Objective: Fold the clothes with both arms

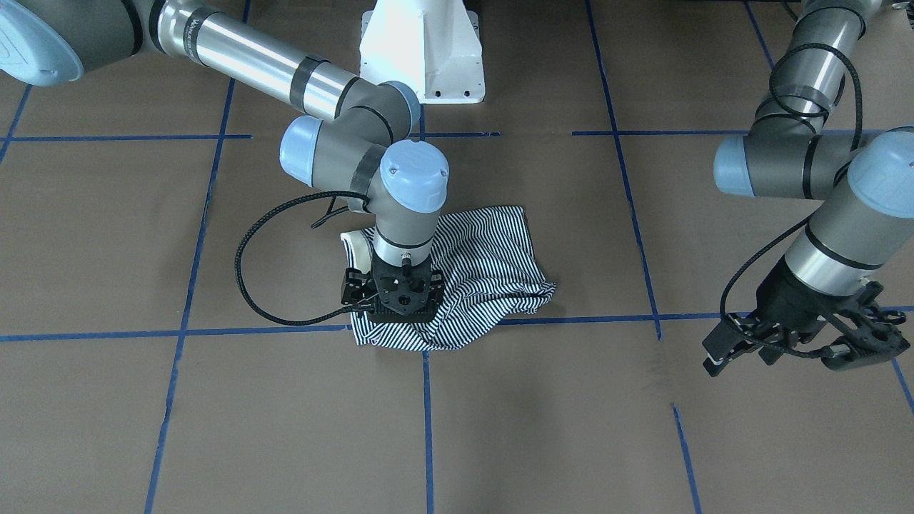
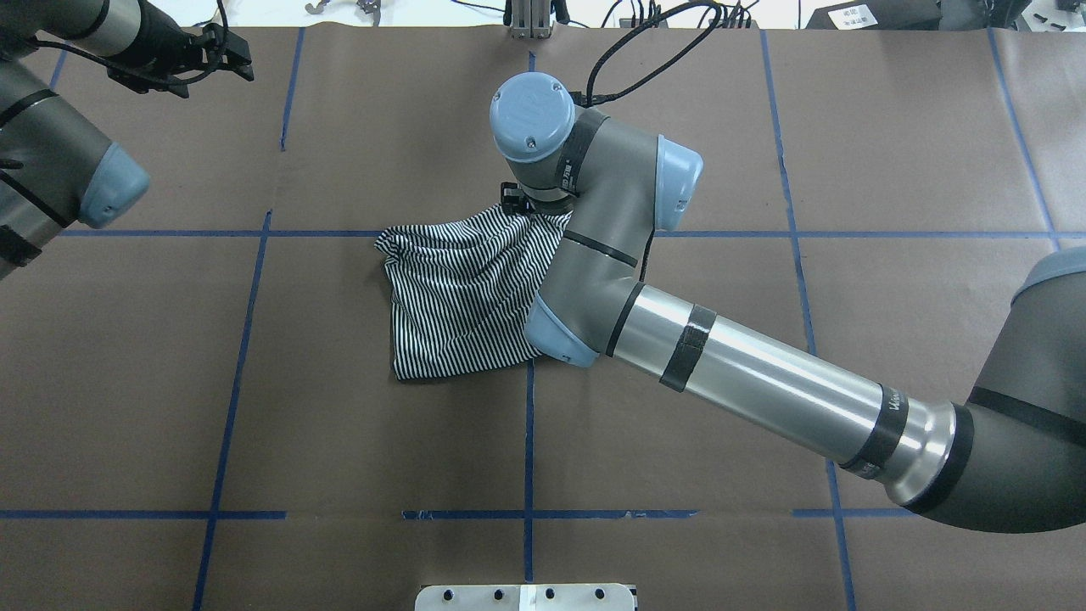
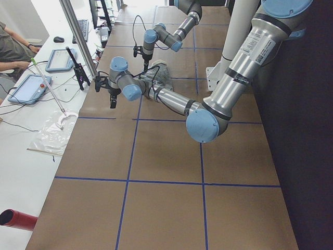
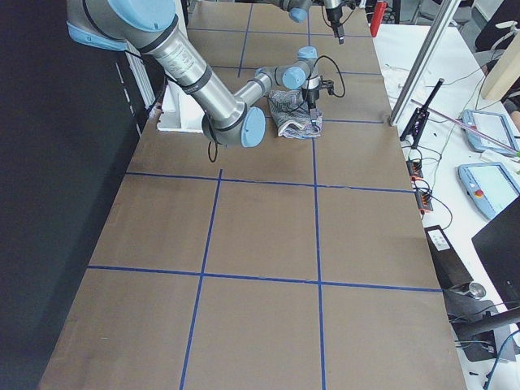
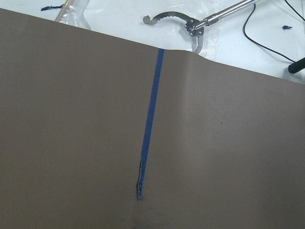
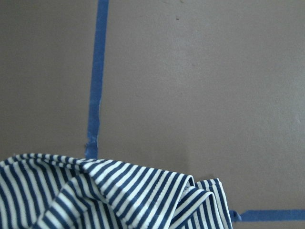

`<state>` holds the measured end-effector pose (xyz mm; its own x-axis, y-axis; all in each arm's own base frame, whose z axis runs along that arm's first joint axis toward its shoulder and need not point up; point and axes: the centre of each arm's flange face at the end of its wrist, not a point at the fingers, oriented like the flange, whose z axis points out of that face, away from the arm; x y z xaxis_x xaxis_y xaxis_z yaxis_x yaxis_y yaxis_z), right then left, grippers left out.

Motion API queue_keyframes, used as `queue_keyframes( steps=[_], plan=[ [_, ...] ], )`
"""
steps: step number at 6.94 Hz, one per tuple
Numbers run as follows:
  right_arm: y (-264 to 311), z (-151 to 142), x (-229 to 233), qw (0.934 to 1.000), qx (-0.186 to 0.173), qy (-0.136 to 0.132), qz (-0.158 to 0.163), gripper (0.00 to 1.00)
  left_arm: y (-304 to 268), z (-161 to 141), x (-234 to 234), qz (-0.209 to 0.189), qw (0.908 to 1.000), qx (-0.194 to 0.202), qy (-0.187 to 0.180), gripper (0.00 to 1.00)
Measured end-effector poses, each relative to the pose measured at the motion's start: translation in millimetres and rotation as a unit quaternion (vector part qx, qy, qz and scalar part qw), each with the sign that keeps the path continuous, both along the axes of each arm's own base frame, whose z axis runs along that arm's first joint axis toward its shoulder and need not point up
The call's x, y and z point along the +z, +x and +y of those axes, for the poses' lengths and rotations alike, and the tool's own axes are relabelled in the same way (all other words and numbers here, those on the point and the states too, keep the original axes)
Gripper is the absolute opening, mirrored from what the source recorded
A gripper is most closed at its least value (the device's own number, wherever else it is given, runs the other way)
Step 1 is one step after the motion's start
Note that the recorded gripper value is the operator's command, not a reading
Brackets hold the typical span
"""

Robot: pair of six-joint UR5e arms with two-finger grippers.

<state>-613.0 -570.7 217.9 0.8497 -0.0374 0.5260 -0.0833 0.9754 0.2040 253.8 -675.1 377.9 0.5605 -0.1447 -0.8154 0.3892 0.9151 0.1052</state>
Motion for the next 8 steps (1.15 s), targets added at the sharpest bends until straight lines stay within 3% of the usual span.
queue_keyframes(
  steps=[2,5,6,8],
  plan=[
    [3.1,-14.4,19.7,0.9995,-0.012,0.01,0.026,1.0,-0.4,0.0,0.7,0.0,1.0,0.0,0.0,1.0],
    [62.8,-90.6,53.9,0.9986,-0.005,0.029,0.044,1.0,0.5,0.0,0.0,0.0,1.0,0.001,0.001,1.0],
    [97.1,-118.9,58.5,0.9987,-0.007,0.032,0.04,1.0,-2.7,-1.1,-0.3,0.0,1.0,-0.001,0.002,1.0],
    [208.6,-159.9,76.0,0.9992,-0.031,0.025,-0.007,1.0,-46.4,-8.4,9.3,-0.011,0.9993,0.018,0.031,1.0]
  ],
)
